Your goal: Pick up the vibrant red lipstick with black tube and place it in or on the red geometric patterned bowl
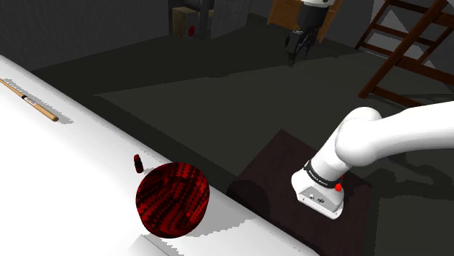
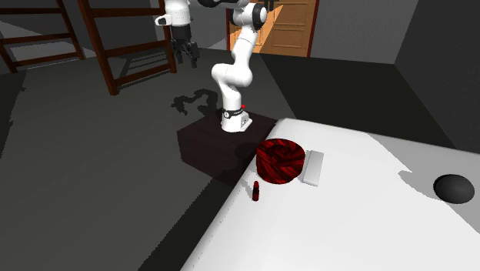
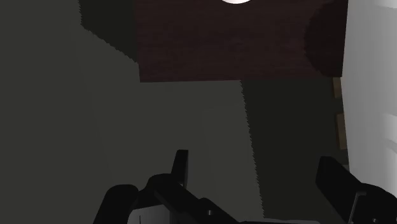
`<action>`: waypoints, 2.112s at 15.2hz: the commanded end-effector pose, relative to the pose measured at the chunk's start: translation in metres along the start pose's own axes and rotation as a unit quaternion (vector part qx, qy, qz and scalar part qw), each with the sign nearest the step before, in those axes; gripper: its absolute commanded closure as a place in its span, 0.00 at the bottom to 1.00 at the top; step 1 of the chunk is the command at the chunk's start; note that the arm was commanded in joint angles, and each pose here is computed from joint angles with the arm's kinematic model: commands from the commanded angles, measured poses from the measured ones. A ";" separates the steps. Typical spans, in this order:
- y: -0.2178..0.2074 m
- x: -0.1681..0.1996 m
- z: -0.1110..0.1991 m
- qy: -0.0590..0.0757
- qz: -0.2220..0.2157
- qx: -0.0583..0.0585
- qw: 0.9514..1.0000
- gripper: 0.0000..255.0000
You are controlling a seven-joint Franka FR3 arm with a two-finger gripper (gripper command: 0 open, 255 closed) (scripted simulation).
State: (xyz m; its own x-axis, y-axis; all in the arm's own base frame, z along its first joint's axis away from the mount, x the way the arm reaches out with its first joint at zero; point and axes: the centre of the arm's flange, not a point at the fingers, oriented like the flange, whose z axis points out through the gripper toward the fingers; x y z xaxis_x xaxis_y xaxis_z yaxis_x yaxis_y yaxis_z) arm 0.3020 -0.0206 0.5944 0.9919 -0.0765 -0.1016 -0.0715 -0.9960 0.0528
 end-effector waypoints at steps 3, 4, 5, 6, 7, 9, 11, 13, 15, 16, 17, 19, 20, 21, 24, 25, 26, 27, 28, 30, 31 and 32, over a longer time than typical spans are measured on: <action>-0.022 0.009 0.011 0.002 -0.002 0.001 1.000 0.00; -0.033 0.013 0.016 0.003 -0.003 0.002 1.000 0.00; -0.044 0.017 0.021 0.004 -0.005 0.002 1.000 0.00; -0.055 0.021 0.027 0.005 -0.006 0.003 1.000 0.00; -0.066 0.025 0.032 0.006 -0.007 0.003 1.000 0.00; -0.089 0.034 0.042 0.008 -0.009 0.004 1.000 0.00; -0.111 0.042 0.053 0.010 -0.012 0.005 1.000 0.00; -0.133 0.050 0.063 0.012 -0.014 0.006 1.000 0.00; -0.156 0.058 0.073 0.014 -0.016 0.007 1.000 0.00; -0.167 0.062 0.078 0.015 -0.017 0.008 1.000 0.00; -0.178 0.066 0.083 0.016 -0.019 0.008 1.000 0.00; -0.201 0.074 0.093 0.017 -0.021 0.009 1.000 0.00; -0.212 0.078 0.098 0.018 -0.022 0.010 1.000 0.00; -0.223 0.082 0.103 0.019 -0.023 0.010 0.999 0.00; -0.257 0.094 0.118 0.022 -0.027 0.012 0.999 0.00; -0.268 0.098 0.123 0.023 -0.028 0.013 0.999 0.00; -0.280 0.102 0.128 0.024 -0.029 0.013 0.999 0.00; -0.291 0.106 0.133 0.025 -0.030 0.014 0.999 0.00; -0.303 0.109 0.137 0.026 -0.031 0.014 0.999 0.00; -0.325 0.117 0.147 0.028 -0.034 0.015 0.999 0.00; -0.337 0.121 0.152 0.029 -0.035 0.016 0.999 0.00; -0.348 0.125 0.157 0.030 -0.036 0.016 0.999 0.00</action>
State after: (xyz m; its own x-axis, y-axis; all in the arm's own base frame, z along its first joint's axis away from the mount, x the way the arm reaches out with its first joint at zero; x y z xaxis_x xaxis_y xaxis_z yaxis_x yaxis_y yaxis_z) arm 0.4303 0.2988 0.4136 0.9989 -0.0042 -0.0464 -0.0034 -0.9998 0.0175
